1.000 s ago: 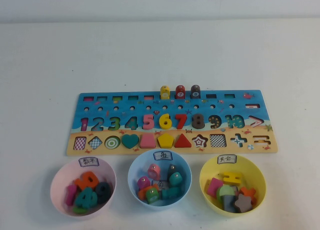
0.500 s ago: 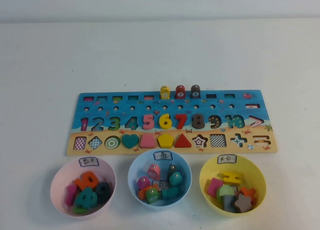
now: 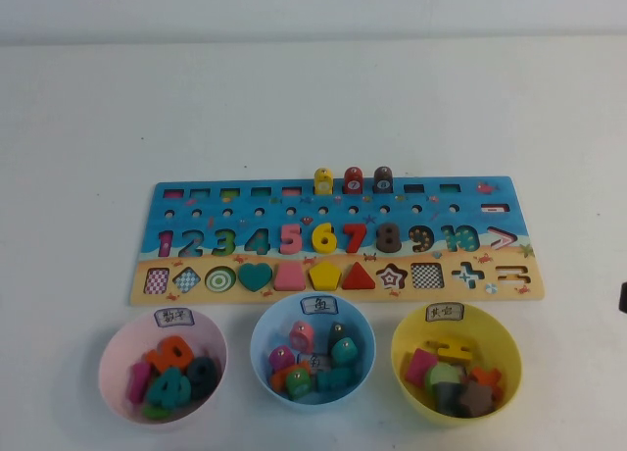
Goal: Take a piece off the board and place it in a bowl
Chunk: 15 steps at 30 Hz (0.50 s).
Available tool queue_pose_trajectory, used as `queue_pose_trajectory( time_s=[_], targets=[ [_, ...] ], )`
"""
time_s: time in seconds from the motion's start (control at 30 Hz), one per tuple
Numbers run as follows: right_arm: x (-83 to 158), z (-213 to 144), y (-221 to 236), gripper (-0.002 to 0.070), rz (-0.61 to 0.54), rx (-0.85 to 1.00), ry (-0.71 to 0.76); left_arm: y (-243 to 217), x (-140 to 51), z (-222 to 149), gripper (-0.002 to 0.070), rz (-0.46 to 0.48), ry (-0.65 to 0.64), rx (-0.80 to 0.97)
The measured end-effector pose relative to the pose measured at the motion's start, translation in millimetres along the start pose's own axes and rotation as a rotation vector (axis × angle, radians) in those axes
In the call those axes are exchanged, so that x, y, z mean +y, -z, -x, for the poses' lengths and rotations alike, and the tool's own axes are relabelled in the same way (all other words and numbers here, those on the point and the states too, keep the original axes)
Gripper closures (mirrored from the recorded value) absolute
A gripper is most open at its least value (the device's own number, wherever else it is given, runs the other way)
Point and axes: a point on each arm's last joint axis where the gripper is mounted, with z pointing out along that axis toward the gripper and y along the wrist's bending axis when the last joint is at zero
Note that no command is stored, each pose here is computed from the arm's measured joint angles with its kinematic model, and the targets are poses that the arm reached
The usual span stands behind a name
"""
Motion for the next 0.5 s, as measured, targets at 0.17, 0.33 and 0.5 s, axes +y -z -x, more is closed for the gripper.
queue_pose_trajectory(
  time_s=[0.17, 0.33, 0.5],
  targets=[
    [-1.7, 32.4, -25.9, 0.0694, -0.006, 0.134, -0.013, 0.0, 0.0, 0.0, 0.0678, 0.000, -0.005, 0.000],
    [14.6, 53.9, -57.6, 0.0694, -0.003, 0.233, 0.071, 0.0, 0.0, 0.0, 0.0678, 0.000, -0.005, 0.000],
    [37.1, 71.2, -97.0, 0.0694, -0.042, 0.330, 0.172, 0.0, 0.0, 0.0, 0.0678, 0.000, 0.000, 0.000]
  ],
)
